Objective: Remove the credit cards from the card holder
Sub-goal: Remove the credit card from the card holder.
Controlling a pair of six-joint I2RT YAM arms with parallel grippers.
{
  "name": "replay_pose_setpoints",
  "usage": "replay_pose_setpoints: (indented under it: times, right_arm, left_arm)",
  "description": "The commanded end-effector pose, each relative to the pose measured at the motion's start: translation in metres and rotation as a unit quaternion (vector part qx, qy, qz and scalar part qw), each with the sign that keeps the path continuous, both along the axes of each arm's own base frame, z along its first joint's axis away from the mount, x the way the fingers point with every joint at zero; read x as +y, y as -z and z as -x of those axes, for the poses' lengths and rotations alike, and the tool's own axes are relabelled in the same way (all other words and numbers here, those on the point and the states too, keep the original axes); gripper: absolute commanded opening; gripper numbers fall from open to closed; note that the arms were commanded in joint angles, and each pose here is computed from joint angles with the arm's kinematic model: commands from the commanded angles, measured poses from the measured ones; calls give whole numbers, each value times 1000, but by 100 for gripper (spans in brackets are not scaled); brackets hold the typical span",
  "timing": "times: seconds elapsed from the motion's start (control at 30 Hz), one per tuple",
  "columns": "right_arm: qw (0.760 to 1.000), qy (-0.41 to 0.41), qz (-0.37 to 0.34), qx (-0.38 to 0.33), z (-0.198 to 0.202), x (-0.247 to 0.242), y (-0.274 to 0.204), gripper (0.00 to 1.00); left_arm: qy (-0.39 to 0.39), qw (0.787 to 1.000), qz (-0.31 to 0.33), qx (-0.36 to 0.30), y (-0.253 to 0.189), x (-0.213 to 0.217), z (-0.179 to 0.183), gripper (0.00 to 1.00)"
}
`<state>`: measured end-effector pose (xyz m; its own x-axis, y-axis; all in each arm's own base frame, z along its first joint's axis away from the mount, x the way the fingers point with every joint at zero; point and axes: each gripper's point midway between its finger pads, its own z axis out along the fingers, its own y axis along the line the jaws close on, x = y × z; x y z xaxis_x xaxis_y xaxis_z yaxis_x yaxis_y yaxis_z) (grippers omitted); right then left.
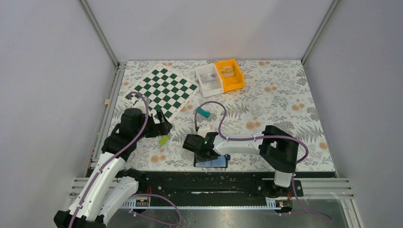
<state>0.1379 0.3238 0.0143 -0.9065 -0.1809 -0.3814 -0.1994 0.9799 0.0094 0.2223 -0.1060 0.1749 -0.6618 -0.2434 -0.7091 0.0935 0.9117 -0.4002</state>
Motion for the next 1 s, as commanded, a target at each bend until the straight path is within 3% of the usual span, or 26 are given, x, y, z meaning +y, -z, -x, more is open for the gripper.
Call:
replay_pose_setpoints:
  times: [0.0, 0.13, 0.43, 0.67, 0.97]
  right_arm:
    - [1000, 2, 3, -11, 2, -11, 3, 52]
    - [999, -12, -29, -23, 2, -9, -3, 41]
    - [995, -38, -82, -38, 7, -14, -7, 29]
    - [985, -54, -161, -29, 11, -4, -9, 28]
    - [967, -39, -250, -31, 10, -4, -16, 29]
  left_arm:
    - [26, 999, 17, -18, -10, -10, -2, 99]
    - [53, 997, 59, 14, -5, -28, 6, 99]
    - [112, 976, 155, 100, 25, -66, 24, 98]
    - [166, 953, 211, 139, 38, -94, 38, 79]
    - [199, 934, 219, 198, 66, -135, 52, 47]
